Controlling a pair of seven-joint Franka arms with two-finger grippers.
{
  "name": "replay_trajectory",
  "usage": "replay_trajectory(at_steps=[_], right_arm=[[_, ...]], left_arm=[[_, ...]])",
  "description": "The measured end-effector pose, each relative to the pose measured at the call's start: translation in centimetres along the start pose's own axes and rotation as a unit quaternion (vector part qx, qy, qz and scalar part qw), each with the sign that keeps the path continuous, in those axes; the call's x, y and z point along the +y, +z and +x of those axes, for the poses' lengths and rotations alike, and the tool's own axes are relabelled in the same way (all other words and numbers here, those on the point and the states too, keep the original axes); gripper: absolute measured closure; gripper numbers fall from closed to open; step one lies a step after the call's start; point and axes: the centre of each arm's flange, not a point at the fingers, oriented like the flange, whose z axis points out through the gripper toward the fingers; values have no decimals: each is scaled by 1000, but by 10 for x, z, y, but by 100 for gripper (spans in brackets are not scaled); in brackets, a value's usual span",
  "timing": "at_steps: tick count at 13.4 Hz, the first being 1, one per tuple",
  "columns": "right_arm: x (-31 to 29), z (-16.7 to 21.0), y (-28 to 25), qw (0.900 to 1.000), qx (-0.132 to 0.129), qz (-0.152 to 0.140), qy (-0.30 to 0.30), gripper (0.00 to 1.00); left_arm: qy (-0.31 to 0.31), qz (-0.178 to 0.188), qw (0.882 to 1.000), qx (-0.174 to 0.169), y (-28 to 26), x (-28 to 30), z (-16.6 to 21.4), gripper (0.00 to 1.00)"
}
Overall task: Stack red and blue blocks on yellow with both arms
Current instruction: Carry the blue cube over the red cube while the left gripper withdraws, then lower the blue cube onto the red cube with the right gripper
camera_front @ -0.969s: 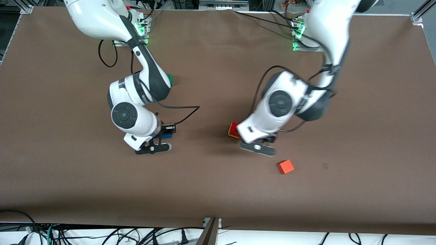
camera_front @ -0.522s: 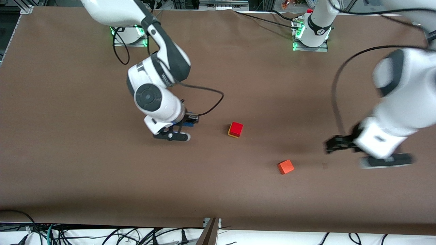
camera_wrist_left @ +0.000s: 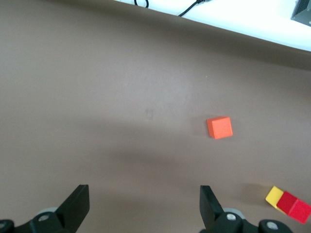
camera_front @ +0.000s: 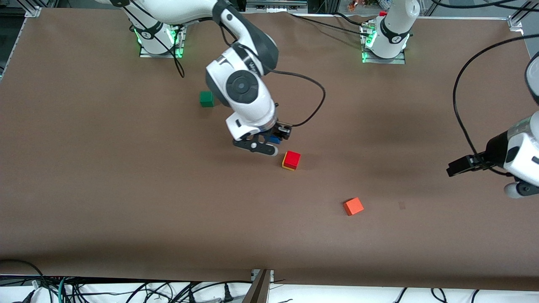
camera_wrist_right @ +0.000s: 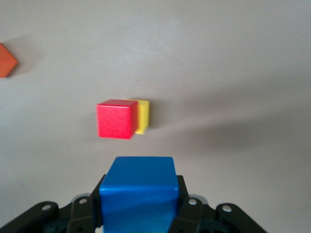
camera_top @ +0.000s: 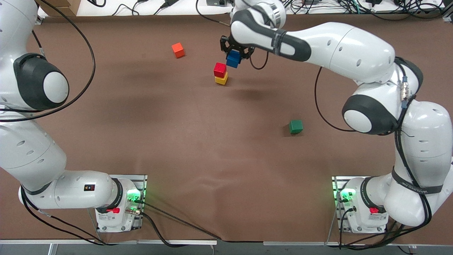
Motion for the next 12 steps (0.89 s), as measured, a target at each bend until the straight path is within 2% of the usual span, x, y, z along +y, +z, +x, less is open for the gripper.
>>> replay_trajectory(at_steps=[4, 8, 12], right_arm=[[-22, -2, 29, 998, 54, 39, -19, 45], [-23, 10, 65, 997, 61, 33, -24, 45], [-23, 14, 80, 996, 73, 27, -47, 45]], left_arm=[[-3, 10, 1000, -25, -17, -38, -38, 0], [9, 15, 999, -48, 0, -40, -48, 0], [12, 16, 999, -51, 5, -39, -47, 0]])
